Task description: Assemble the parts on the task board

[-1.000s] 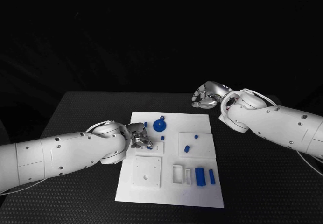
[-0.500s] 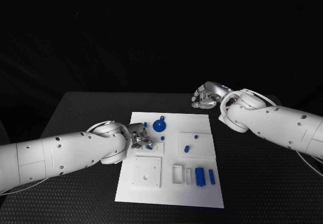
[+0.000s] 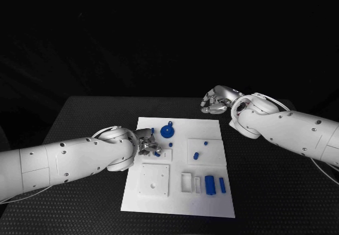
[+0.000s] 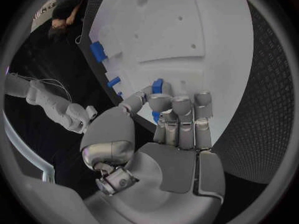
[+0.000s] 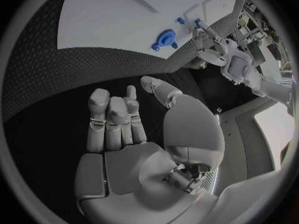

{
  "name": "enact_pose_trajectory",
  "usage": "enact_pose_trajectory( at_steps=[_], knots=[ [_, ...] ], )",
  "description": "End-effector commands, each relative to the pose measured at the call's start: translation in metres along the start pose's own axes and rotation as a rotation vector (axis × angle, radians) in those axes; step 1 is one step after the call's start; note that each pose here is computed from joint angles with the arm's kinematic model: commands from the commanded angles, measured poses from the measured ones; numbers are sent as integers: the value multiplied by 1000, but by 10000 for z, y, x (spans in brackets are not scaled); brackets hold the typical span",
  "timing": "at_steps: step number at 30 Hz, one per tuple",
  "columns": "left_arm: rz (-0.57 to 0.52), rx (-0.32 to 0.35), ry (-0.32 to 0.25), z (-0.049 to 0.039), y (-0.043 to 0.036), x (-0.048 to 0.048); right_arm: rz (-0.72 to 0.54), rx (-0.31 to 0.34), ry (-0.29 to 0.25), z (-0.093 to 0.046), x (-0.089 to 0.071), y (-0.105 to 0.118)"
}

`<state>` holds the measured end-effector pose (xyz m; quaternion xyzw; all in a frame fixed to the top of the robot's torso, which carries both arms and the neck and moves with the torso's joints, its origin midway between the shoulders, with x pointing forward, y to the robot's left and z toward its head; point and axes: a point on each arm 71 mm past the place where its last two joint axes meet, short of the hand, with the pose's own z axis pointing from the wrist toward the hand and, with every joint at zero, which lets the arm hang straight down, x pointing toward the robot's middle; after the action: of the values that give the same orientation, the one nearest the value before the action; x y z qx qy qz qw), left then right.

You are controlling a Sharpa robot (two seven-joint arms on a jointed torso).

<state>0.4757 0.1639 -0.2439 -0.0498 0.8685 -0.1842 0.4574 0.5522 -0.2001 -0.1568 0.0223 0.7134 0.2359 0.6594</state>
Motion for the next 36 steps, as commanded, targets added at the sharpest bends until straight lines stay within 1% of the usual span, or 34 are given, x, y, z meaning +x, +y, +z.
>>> enact_pose_trajectory(
  at_steps=[1, 10, 17, 21, 28, 31, 36],
  knots=[
    [28, 14, 48, 4, -52, 86, -3, -8, 14, 2, 11, 11],
    [72, 15, 48, 13, -76, 92, -3, -8, 14, 0, 10, 10],
    [88, 10, 51, 15, -76, 94, -4, -8, 14, 1, 9, 8],
    [88, 7, 57, 15, -64, 95, -4, -8, 14, 1, 9, 7],
    [73, -8, 62, 1, -16, 88, -4, -5, 14, -2, 5, -4],
    [59, -13, 72, 1, -8, 93, -4, -5, 14, -3, 6, -1],
    [25, -22, 110, 0, -12, 121, -4, -5, 15, -3, 7, -1]
  ],
)
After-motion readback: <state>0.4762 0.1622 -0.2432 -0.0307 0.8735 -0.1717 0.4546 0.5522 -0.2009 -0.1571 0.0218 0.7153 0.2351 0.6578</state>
